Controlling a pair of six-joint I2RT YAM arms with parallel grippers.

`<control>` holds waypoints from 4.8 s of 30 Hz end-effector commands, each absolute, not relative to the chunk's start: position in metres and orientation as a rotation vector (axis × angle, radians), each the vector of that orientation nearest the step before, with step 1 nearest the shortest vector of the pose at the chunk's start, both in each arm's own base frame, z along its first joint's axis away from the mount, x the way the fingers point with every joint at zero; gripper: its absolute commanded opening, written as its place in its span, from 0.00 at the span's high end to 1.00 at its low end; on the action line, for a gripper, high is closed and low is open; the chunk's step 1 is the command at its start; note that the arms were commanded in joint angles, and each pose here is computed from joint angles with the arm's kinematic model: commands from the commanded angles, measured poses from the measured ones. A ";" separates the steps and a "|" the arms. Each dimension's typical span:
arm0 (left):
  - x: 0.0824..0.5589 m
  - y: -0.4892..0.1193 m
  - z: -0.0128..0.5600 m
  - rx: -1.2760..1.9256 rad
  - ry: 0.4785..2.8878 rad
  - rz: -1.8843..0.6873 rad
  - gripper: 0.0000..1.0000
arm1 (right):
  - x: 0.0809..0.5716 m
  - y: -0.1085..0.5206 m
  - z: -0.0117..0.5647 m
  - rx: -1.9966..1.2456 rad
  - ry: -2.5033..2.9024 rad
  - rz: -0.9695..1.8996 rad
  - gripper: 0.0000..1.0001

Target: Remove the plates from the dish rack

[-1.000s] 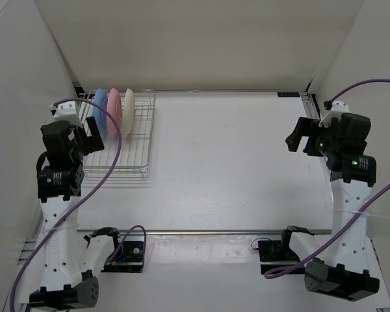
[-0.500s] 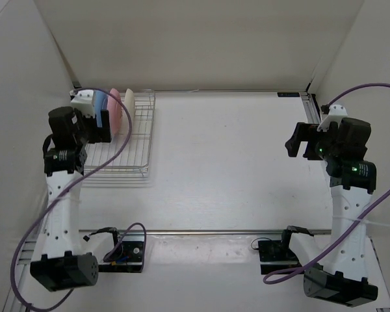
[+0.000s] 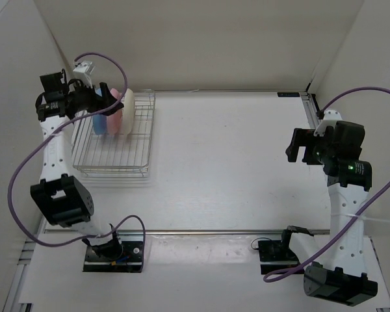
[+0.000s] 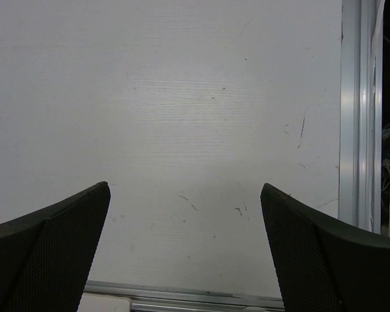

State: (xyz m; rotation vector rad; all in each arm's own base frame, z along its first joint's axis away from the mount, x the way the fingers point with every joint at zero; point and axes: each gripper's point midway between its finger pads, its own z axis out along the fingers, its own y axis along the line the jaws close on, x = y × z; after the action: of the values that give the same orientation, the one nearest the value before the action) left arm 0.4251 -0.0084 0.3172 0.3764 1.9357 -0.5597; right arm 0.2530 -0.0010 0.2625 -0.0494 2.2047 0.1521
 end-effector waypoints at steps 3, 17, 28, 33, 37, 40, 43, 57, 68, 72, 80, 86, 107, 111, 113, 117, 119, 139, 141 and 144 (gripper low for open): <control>0.442 -0.027 0.307 0.487 1.924 -0.684 0.02 | 0.259 -0.009 0.265 -0.053 2.188 0.097 0.00; 0.489 -0.021 0.255 0.409 2.022 -0.677 0.13 | 0.256 -0.015 0.249 -0.041 2.221 0.062 0.00; 0.506 -0.028 0.235 0.383 2.054 -0.691 0.16 | 0.256 -0.015 0.249 -0.041 2.221 0.062 0.00; 0.509 -0.041 0.233 0.406 2.060 -0.686 0.26 | 0.254 -0.015 0.248 -0.051 2.221 0.057 0.00; 0.510 -0.043 0.231 0.396 2.071 -0.674 0.45 | 0.255 -0.015 0.245 -0.051 2.222 0.057 0.00; 0.510 -0.042 0.231 0.391 2.075 -0.664 0.59 | 0.255 -0.015 0.239 -0.050 2.230 0.059 0.00; 0.510 -0.042 0.231 0.391 2.075 -0.664 0.70 | 0.255 -0.015 0.236 -0.049 2.238 0.061 0.00; 0.509 -0.039 0.252 0.387 2.045 -0.628 0.89 | 0.258 -0.013 0.233 -0.044 2.238 0.076 0.00; 0.492 -0.042 0.330 0.460 1.969 -0.577 0.89 | 0.259 -0.011 0.228 -0.047 2.254 0.092 0.00; 0.471 -0.046 0.358 0.606 1.894 -0.495 0.89 | 0.261 -0.012 0.230 -0.048 2.251 0.092 0.00; 0.413 -0.077 0.348 0.915 1.873 -0.295 0.89 | 0.273 -0.008 0.238 -0.047 2.271 0.138 0.00; 0.351 -0.140 0.332 1.263 1.840 -0.326 0.89 | 0.290 0.002 0.261 -0.092 2.254 0.219 0.00; 0.236 -0.258 0.279 2.087 1.052 0.765 0.89 | 0.318 0.142 0.323 -0.758 2.099 0.594 0.10; 0.219 -0.289 0.282 2.029 0.934 0.707 0.89 | 0.307 0.158 0.341 -0.847 1.992 0.650 0.10; 0.210 -0.301 0.278 2.037 0.897 0.677 0.89 | 0.304 0.159 0.340 -0.852 1.982 0.659 0.10; 0.207 -0.317 0.276 2.042 0.888 0.685 0.89 | 0.300 0.162 0.336 -0.876 1.942 0.657 0.10; 0.206 -0.331 0.281 2.011 0.889 0.663 0.89 | 0.298 0.160 0.322 -0.870 1.973 0.655 0.10; 0.208 -0.351 0.273 1.995 0.921 0.639 0.83 | 0.317 0.151 0.277 -0.811 2.073 0.585 1.00; 0.217 -0.347 0.277 1.977 0.948 0.650 0.83 | 0.325 0.148 0.269 -0.782 2.106 0.563 1.00; 0.229 -0.346 0.289 1.929 0.980 0.654 0.65 | 0.337 0.150 0.262 -0.752 2.146 0.568 1.00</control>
State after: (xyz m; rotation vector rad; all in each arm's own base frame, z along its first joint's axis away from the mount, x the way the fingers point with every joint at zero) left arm 0.2125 -0.3449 0.2476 2.0946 0.9398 0.6444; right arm 0.3134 0.1559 0.2727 -0.7571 2.1303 0.6633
